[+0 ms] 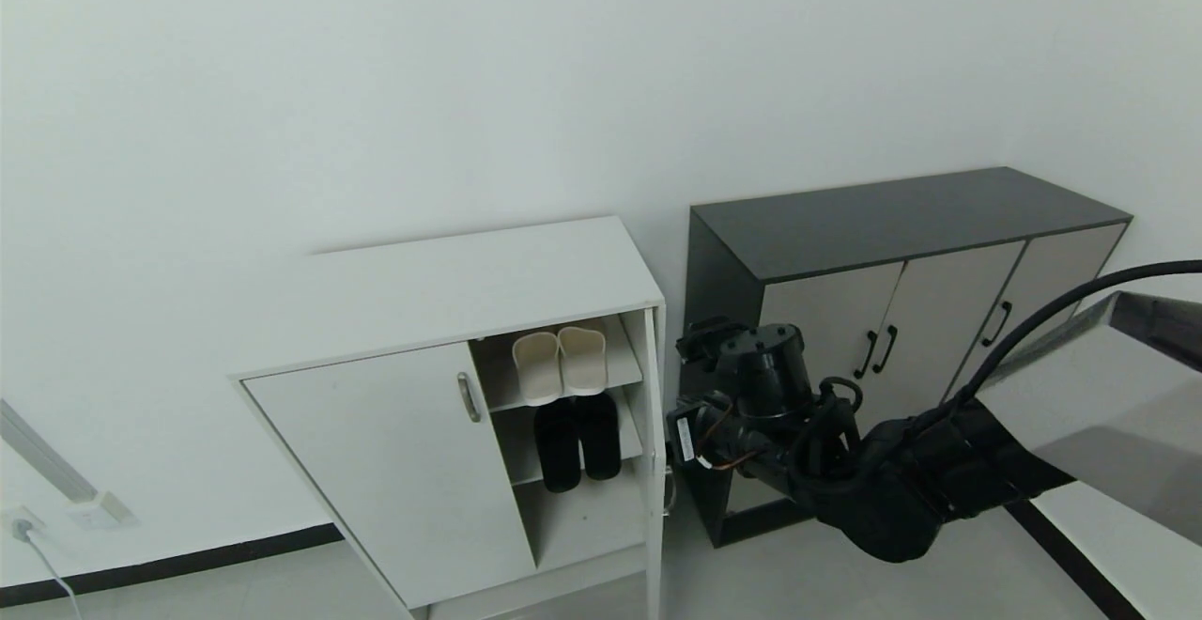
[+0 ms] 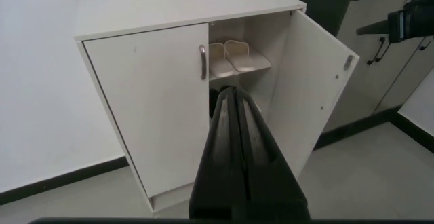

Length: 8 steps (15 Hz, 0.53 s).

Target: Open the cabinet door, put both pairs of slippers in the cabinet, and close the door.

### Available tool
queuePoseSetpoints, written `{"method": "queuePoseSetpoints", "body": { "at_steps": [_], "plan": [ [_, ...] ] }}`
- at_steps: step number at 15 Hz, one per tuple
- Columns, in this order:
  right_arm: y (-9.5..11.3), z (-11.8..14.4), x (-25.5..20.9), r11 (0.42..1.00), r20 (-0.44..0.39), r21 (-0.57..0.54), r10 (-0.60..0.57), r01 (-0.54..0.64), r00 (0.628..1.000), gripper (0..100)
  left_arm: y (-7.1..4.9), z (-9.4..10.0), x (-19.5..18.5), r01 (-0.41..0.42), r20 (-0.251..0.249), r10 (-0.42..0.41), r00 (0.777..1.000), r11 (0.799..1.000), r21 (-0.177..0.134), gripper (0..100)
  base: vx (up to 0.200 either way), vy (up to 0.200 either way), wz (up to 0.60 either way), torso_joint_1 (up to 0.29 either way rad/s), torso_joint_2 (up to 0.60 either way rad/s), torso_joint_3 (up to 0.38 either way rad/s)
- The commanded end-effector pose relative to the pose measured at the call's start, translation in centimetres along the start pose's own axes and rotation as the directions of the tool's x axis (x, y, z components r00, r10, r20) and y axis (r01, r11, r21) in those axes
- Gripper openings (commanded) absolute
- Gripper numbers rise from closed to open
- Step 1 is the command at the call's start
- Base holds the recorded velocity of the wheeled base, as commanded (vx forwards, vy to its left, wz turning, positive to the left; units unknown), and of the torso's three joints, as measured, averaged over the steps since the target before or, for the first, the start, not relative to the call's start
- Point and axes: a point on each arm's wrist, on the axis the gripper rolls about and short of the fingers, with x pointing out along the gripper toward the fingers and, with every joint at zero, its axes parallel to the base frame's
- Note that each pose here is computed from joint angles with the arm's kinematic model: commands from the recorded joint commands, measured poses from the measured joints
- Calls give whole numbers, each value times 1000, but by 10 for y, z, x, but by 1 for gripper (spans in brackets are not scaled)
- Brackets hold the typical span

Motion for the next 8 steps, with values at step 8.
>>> {"method": "queuePoseSetpoints", "body": {
  "at_steps": [8],
  "plan": [
    [-2, -5, -10, 999, -24, -20, 34, -34, 999, 0, 0, 0, 0, 0, -1, 0, 1000, 1000, -2, 0, 0, 0, 300, 0, -1, 1]
  ]
}}
